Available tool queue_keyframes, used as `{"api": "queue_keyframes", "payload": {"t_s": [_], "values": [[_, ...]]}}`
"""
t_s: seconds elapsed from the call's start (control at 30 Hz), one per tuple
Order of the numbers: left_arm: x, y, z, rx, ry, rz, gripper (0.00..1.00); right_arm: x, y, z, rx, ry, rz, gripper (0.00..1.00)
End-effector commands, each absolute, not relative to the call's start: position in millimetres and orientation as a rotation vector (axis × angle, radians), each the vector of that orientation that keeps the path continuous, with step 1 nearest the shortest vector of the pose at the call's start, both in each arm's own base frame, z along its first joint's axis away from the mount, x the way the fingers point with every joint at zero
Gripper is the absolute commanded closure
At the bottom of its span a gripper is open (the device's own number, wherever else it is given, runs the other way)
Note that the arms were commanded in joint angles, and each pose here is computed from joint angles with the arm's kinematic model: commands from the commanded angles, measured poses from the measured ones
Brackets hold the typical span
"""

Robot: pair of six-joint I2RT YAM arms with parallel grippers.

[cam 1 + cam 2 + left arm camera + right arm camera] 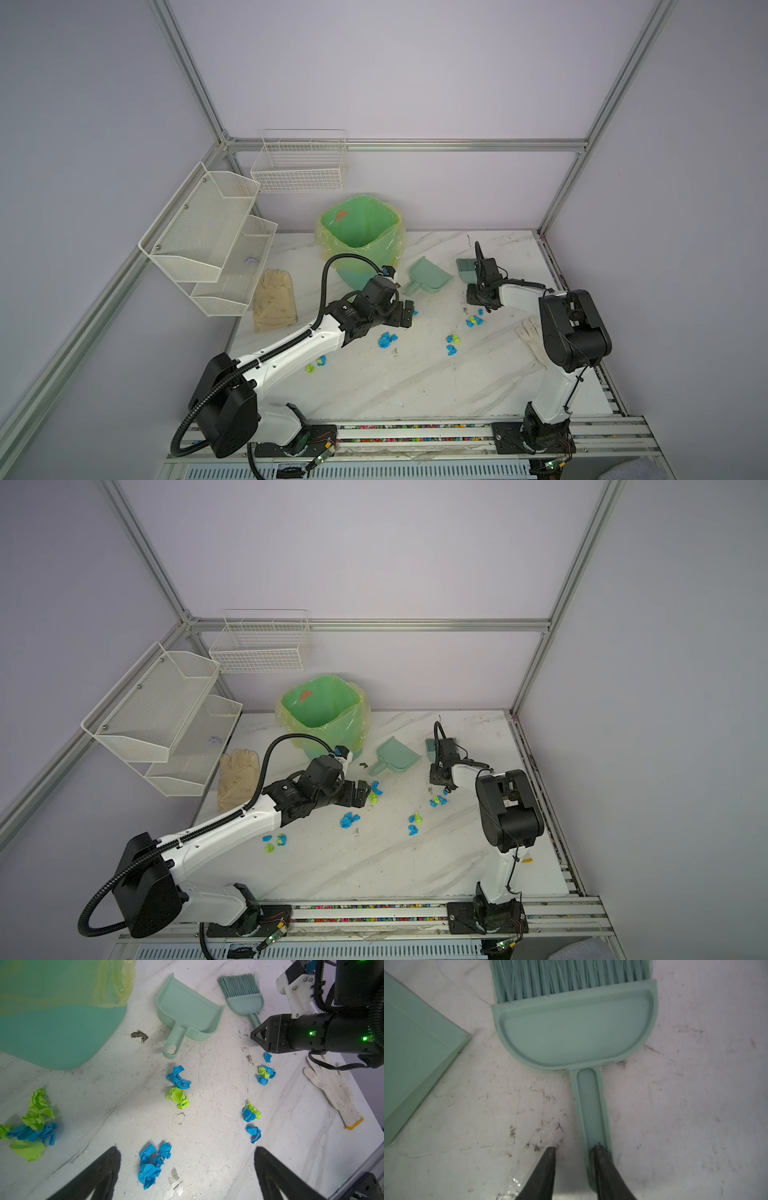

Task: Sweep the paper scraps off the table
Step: 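Lower the right gripper onto the brush handle while the left gripper advances over the scraps, then close the right gripper on the mint-green brush handle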

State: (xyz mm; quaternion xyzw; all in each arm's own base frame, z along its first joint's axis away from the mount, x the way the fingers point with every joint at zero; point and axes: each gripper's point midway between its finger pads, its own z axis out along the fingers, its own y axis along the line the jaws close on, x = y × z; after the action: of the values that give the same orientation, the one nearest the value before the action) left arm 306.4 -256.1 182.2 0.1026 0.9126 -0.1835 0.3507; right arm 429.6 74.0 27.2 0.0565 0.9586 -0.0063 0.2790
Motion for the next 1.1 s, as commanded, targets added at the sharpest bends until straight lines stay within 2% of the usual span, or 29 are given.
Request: {"api": "queue_keyframes", "payload": {"t_s": [0.0,0.13,0.3,0.6,0.77,1.07], "values": [[319,-270,228,0.245,2.267,-0.54,0.0,429,72,35,0.166,2.564,-0.029,0.66],[320,-268,227,0.239,2.267,-0.528,0.0,436,79,63,0.167,2.5,0.04,0.64],[320,-267,225,0.232,2.27,-0.526,0.0,442,81,73,0.163,2.49,0.056,0.61],[320,-266,229,0.237,2.261,-0.521,0.0,441,73,41,0.174,2.553,-0.03,0.61],[318,-266,227,0.238,2.268,-0.526,0.0,439,60,38,0.188,2.542,-0.126,0.61],[316,-265,222,0.233,2.28,-0.53,0.0,439,58,33,0.2,2.548,-0.119,0.6]]}}
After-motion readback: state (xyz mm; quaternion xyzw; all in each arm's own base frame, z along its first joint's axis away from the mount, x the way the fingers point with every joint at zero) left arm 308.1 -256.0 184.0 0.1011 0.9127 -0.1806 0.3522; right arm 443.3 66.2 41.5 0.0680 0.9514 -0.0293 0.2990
